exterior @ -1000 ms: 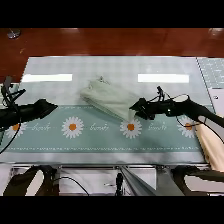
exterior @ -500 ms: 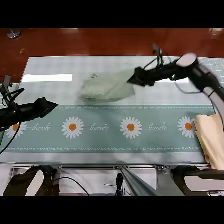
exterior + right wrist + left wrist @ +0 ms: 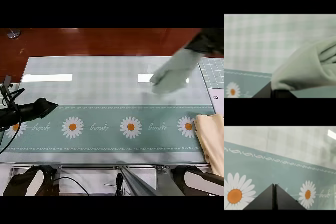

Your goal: Fold the shirts.

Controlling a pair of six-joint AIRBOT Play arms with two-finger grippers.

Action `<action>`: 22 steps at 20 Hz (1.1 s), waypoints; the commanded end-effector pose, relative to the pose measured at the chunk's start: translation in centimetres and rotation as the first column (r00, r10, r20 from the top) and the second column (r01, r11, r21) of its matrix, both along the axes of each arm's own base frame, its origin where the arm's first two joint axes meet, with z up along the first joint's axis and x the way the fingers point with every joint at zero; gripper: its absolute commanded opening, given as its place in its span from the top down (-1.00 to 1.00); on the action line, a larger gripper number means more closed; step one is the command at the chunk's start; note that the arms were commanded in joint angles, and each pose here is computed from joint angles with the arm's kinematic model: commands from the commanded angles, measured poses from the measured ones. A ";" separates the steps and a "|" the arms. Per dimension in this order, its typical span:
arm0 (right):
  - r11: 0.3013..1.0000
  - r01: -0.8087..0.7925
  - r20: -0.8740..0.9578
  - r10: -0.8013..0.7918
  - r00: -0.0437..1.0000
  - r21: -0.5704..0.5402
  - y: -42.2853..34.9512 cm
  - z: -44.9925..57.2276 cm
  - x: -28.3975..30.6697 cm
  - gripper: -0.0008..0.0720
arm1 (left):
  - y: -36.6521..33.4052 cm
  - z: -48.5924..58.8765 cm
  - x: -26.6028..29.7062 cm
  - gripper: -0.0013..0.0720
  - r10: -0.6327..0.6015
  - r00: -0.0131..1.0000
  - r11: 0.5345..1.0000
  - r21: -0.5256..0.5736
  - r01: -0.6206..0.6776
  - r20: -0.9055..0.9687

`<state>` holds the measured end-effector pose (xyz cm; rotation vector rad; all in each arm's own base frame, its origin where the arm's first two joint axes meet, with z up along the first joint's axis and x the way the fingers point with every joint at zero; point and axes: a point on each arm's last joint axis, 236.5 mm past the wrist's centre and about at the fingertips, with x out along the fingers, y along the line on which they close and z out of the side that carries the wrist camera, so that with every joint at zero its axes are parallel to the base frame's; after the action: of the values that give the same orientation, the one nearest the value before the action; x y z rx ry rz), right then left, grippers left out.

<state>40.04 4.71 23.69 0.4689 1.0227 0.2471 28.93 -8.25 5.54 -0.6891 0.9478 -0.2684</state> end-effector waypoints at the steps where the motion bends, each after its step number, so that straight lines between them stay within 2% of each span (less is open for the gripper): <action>1: 0.962 0.226 -0.146 -0.248 0.958 -0.154 -9.2 0.2 -7.2 0.93 | -0.2 -0.1 -0.3 0.86 -0.009 1.000 1.000 -0.003 0.009 -0.010; 4: 0.894 0.402 -0.152 -0.433 0.888 -0.198 -14.7 0.1 -11.9 0.93 | -0.1 -0.1 -0.2 0.86 -0.008 1.000 1.000 -0.003 0.008 -0.009; 6: 0.810 0.515 -0.185 -0.572 0.799 -0.282 -18.2 -1.8 -16.8 0.93 | -0.1 -0.1 -0.2 0.86 -0.008 1.000 1.000 -0.002 0.008 -0.009; 9: 0.561 0.640 -0.239 -0.819 0.522 -0.524 -23.3 -5.2 -28.1 0.93 | -0.1 -0.1 -0.2 0.86 -0.008 1.000 1.000 -0.002 0.008 -0.009; 11: 0.400 0.722 -0.242 -0.917 0.318 -0.565 -23.7 -6.5 -33.2 0.93 | 0.0 -0.1 -0.1 0.86 -0.002 1.000 1.000 -0.001 0.002 -0.003; 12: 0.359 0.745 -0.244 -0.933 0.265 -0.562 -23.5 -7.0 -34.4 0.93 | 0.0 -0.1 -0.1 0.86 -0.002 1.000 1.000 0.000 0.002 -0.003; 13: 0.298 0.771 -0.236 -0.952 0.196 -0.563 -23.5 -7.5 -35.5 0.50 | 0.1 -0.1 0.1 0.86 0.002 1.000 1.000 0.000 -0.002 -0.001; 14: 0.275 0.780 -0.240 -0.957 0.164 -0.562 -23.5 -8.0 -35.9 -0.49 | 0.0 -0.1 0.1 0.86 0.002 1.000 1.000 0.001 -0.002 -0.001; 15: 0.297 0.783 -0.249 -0.950 0.186 -0.546 -23.5 -8.3 -35.3 -0.76 | -0.2 -0.2 0.1 0.86 -0.004 1.000 1.000 0.000 0.004 -0.004; 17: 0.360 0.826 -0.204 -0.932 0.299 -0.434 -24.4 -8.1 -31.1 -0.75 | -1.0 -0.7 -0.4 0.86 -0.040 0.999 0.999 -0.006 0.040 -0.028; 18: 0.386 0.864 -0.131 -0.923 0.363 -0.324 -25.2 -7.0 -27.5 -0.71 | -1.1 -0.9 -0.1 0.86 -0.045 0.999 0.999 -0.002 0.045 -0.029; 19: 0.407 0.899 -0.046 -0.913 0.405 -0.162 -25.6 -5.2 -23.2 -0.68 | -0.8 -0.8 0.5 0.86 -0.057 0.998 0.998 0.020 0.058 -0.006; 20: 0.462 0.886 0.040 -0.886 0.461 0.027 -25.4 -2.7 -18.6 -0.28 | -0.7 -0.2 1.2 0.86 -0.073 0.997 0.997 0.033 0.072 0.008; 21: 0.570 0.795 0.157 -0.822 0.548 0.208 -24.2 0.7 -14.1 0.56 | -0.7 1.0 2.0 0.86 -0.100 0.995 0.994 0.042 0.099 0.025; 22: 0.666 0.666 0.286 -0.746 0.601 0.336 -22.7 4.2 -10.4 0.93 | -0.6 2.7 3.2 0.86 -0.113 0.993 0.993 0.046 0.110 0.046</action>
<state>19.32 -20.10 18.80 0.8769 0.7533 -0.7411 30.40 -8.85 6.14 -0.6380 0.9630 -0.3163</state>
